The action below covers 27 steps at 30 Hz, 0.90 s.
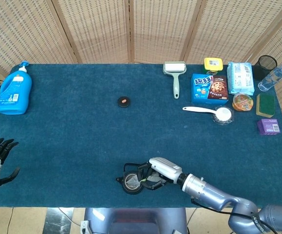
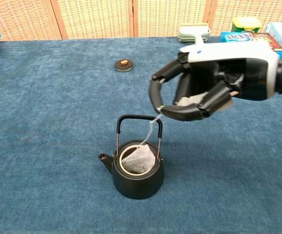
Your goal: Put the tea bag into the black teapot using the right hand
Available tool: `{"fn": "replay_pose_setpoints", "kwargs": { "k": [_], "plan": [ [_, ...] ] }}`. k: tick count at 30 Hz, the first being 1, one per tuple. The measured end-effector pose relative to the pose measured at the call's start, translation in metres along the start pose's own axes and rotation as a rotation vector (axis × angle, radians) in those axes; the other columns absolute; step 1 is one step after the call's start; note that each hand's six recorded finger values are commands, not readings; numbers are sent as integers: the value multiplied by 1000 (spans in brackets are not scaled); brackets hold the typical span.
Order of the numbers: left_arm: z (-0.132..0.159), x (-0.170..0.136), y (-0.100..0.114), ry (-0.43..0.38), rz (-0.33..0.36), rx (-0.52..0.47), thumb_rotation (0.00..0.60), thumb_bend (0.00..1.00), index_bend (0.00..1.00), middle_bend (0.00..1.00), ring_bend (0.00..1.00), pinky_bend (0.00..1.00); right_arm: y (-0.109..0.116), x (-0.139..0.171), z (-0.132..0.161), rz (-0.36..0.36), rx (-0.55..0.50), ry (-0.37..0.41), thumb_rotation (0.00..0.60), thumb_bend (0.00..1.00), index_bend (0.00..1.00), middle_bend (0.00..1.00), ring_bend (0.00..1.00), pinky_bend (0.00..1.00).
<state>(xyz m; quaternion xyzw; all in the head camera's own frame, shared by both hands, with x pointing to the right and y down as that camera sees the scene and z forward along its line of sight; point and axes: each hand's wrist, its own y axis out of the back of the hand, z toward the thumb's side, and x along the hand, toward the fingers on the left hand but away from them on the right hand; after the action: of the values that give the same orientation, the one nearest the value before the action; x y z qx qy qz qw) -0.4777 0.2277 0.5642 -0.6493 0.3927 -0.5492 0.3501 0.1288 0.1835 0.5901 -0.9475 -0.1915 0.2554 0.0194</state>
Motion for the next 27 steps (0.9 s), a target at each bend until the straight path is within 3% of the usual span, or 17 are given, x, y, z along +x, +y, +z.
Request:
{"fn": "replay_pose_setpoints", "kwargs": {
  "k": [15, 27],
  "plan": [
    [13, 4, 1, -20, -3, 16, 600, 350, 141, 116, 0, 137, 10, 27, -29, 28, 50, -58, 600, 526, 605, 1000, 1000, 1000],
    [22, 6, 4, -28, 2, 31, 600, 350, 141, 116, 0, 137, 15, 43, -45, 57, 141, -57, 600, 556, 416, 1000, 1000, 1000]
  ]
}}
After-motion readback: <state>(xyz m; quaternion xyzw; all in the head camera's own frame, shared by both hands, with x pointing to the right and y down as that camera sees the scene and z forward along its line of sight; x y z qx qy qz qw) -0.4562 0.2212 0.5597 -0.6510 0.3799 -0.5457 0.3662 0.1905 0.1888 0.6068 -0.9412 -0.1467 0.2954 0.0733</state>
